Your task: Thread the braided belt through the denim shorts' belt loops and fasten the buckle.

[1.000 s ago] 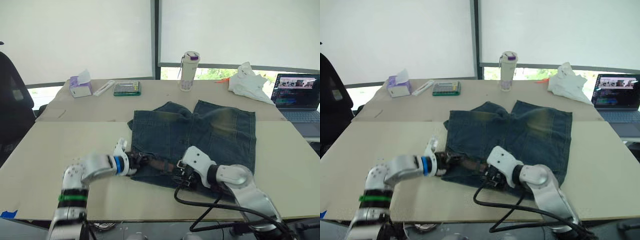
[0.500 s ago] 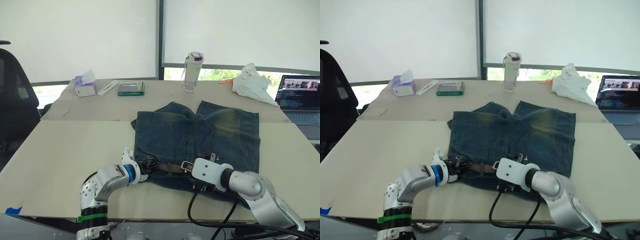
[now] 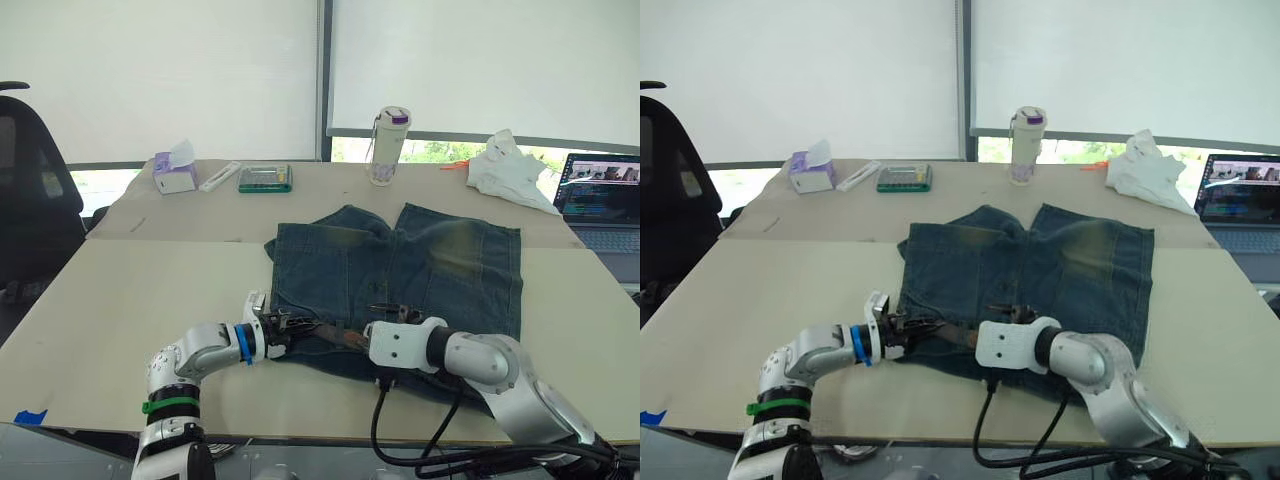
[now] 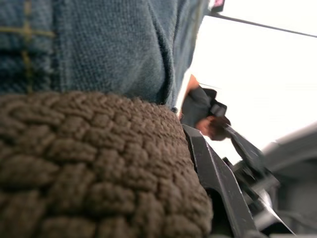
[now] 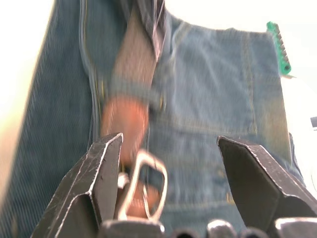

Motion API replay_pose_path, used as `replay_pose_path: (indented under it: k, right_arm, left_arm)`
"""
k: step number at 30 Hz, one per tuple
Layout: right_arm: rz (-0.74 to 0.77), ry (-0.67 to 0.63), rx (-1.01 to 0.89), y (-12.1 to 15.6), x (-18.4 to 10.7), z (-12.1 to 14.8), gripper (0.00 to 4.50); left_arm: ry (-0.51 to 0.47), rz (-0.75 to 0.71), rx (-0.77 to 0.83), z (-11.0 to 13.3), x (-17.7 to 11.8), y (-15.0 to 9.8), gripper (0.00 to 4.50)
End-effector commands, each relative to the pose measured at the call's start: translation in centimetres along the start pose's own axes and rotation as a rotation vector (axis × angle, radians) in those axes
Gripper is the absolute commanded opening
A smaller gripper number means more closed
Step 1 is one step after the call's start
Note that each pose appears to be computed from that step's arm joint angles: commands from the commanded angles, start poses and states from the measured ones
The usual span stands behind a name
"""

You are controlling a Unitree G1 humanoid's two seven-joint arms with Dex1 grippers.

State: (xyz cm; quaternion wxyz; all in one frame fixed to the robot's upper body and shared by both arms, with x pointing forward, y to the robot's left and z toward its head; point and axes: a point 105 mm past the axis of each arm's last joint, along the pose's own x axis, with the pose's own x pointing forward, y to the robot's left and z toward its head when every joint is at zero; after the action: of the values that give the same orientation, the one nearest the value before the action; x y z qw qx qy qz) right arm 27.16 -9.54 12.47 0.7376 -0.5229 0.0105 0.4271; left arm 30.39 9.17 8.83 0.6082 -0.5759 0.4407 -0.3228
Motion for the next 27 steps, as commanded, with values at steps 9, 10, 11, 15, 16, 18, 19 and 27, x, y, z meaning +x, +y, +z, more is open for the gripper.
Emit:
replay_pose_path:
  k: [9, 10, 11, 15, 16, 18, 19, 27]
  right_arm:
    - [-0.021, -0.037, -0.136, -0.1, -0.7, 0.8, 3.36]
    - [-0.032, -0.036, -0.14, -0.2, -0.5, 0.8, 3.36]
    - [-0.041, -0.035, -0.141, -0.3, -0.5, 0.8, 3.36]
    - [-0.04, -0.042, -0.147, -0.1, -0.2, 0.9, 2.82]
    - [-0.038, -0.045, -0.149, 0.0, -0.1, 0.9, 2.55]
    - [-0.046, -0.047, -0.152, -0.1, 0.0, 1.0, 2.55]
    - [-0.048, -0.048, -0.152, -0.2, 0.0, 1.0, 2.55]
    - [-0.068, -0.029, -0.151, -0.9, -0.9, 0.7, 2.55]
  left_arm:
    - [0.023, -0.052, -0.053, -1.1, 1.9, -0.1, 0.0]
    - [0.019, -0.053, -0.043, -1.2, 2.0, -0.3, 0.0]
    - [0.013, -0.055, -0.036, -1.2, 2.2, -0.6, 0.0]
    - [-0.017, -0.052, -0.027, -1.2, 2.6, -1.1, 0.0]
    - [-0.029, -0.051, -0.025, -1.2, 2.8, -1.3, 0.0]
    - [-0.049, -0.048, -0.023, -1.2, 3.0, -1.7, 0.0]
    - [-0.057, -0.046, -0.024, -1.2, 3.1, -1.9, 0.0]
    - [-0.103, -0.012, -0.039, -1.1, 3.4, -2.2, 0.0]
